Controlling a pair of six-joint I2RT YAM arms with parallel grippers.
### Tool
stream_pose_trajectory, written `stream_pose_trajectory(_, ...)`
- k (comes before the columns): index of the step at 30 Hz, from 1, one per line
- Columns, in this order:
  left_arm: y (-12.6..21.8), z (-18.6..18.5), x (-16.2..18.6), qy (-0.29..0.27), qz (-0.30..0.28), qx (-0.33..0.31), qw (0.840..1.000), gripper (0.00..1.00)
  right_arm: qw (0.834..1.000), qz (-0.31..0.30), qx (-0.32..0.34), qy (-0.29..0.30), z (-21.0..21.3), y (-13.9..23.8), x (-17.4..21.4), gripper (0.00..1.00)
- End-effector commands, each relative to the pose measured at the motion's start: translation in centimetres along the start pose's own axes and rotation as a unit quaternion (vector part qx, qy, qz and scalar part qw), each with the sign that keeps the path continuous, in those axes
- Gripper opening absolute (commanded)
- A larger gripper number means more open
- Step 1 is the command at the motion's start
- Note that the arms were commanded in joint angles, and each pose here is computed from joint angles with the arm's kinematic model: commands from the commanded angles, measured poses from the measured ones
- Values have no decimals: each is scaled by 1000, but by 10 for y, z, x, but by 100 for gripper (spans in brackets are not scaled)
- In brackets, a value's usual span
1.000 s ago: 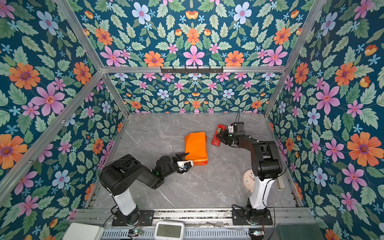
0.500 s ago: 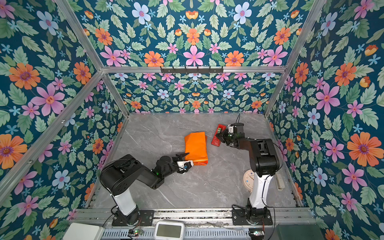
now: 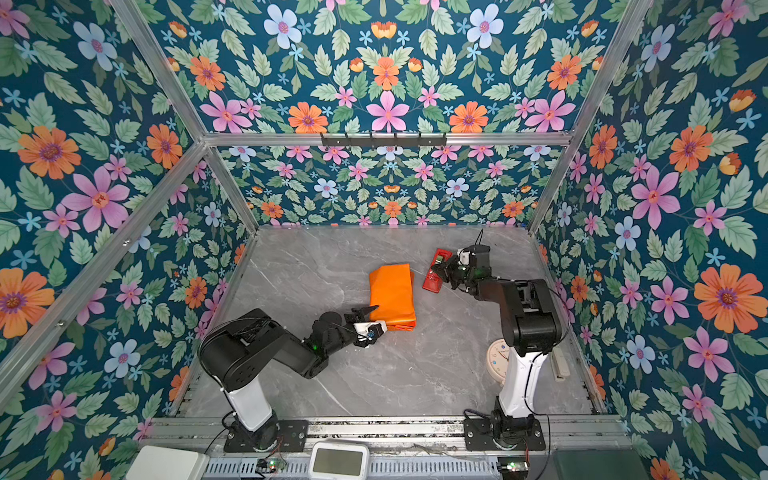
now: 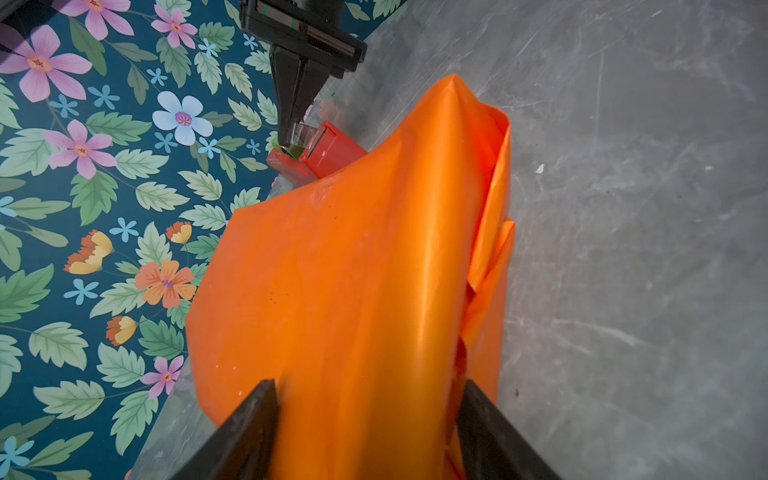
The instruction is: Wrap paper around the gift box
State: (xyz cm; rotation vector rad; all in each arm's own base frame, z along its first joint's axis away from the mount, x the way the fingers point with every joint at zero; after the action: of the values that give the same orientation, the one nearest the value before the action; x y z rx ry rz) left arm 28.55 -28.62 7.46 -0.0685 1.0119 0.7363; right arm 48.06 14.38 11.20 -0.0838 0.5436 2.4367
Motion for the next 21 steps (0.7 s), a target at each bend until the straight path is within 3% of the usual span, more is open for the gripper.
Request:
stream_pose_trajectory(1, 0, -12, 14, 11, 30, 24, 999, 69, 999, 1, -40, 15, 25, 4, -2, 0)
stream_pose_trajectory(21, 0, -11, 14, 11, 30, 24, 999, 70, 998, 29, -53, 21, 33, 12, 44, 0)
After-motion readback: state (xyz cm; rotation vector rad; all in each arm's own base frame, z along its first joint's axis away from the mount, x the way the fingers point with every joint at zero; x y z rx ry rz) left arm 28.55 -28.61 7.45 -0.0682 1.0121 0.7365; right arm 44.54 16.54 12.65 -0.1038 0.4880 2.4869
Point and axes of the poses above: each gripper's point midway between its finger pads, its own y axis back along the fingers, its own z axis along the line the jaws close on, x = y × z, the point moved 1 cm from there along y, back along the fingers, and after that the axes turned 10 degrees about y, right-handed, at the moved point
